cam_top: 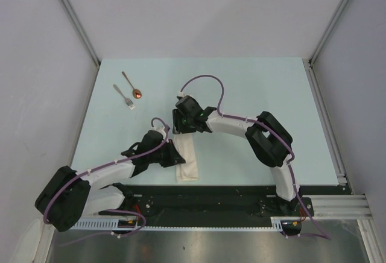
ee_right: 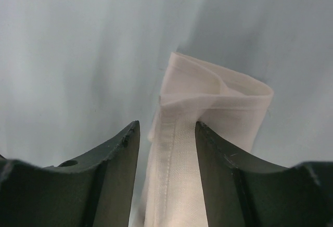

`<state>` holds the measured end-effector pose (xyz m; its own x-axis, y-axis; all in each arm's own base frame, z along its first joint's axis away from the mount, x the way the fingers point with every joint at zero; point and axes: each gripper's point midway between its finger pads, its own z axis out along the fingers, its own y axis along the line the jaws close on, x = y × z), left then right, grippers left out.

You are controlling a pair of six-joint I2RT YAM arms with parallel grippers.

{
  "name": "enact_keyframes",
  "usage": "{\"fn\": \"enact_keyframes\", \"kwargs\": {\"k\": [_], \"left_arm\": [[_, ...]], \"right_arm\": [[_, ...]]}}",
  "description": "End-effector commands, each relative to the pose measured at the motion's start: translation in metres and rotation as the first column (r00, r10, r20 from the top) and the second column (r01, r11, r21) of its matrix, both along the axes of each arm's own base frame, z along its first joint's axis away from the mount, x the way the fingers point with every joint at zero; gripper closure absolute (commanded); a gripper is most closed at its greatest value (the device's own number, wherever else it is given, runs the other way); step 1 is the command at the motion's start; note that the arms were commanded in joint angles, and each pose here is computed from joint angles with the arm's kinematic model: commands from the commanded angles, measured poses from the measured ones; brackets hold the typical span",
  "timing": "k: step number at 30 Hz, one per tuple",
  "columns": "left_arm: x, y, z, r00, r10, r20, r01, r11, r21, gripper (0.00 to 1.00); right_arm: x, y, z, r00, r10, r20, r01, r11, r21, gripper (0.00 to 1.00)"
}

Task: Fold the napkin into a case and place the utensils inside
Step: Fold the 2/3-rectangle-folded napkin at the center of the board, then pick up the top corner of the smaller rectangle folded napkin from the center of the board.

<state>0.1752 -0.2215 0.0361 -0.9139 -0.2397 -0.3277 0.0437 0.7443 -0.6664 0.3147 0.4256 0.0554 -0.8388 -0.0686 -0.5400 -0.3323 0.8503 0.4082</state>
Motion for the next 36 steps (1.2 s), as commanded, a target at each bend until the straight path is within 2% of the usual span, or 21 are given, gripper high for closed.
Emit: {"fn": "enact_keyframes", "kwargs": {"k": [1,6,9,12,17,26,36], "left_arm": [[-0.001,0.006,0.005,0.999,0.029,-0.014,-0.029,1.0,-0.01,0.75],[0.015,0.022,0.026,0.993,0.111,0.037,-0.111,0.994,-0.013,0.62],[0.027,0.049,0.031,0.972,0.227,0.058,-0.229,0.973,0.034,0.59],[0.04,0.069,0.032,0.947,0.316,0.067,-0.319,0.947,0.042,0.63],[0.052,0.07,0.03,0.942,0.335,0.029,-0.335,0.942,0.017,0.72],[0.067,0.079,0.037,0.933,0.359,0.018,-0.359,0.933,-0.009,0.73],[0.075,0.084,0.041,0.929,0.37,0.028,-0.37,0.929,-0.017,0.74]], "right_arm": [[0.011,-0.004,0.031,0.997,-0.017,0.081,0.016,1.0,0.015,0.47],[0.011,-0.005,0.033,0.996,-0.014,0.085,0.016,1.0,-0.014,0.47],[0.01,-0.007,0.033,0.996,-0.019,0.087,0.022,0.999,-0.033,0.48],[0.008,-0.006,0.033,0.995,-0.019,0.1,0.024,0.998,-0.05,0.48],[0.007,0.003,0.039,0.993,-0.014,0.12,0.024,0.996,-0.082,0.5],[0.008,0.005,0.031,0.986,-0.026,0.162,0.049,0.989,-0.141,0.56],[-0.004,0.004,0.016,0.966,0.023,0.259,0.05,0.961,-0.271,0.59]]}}
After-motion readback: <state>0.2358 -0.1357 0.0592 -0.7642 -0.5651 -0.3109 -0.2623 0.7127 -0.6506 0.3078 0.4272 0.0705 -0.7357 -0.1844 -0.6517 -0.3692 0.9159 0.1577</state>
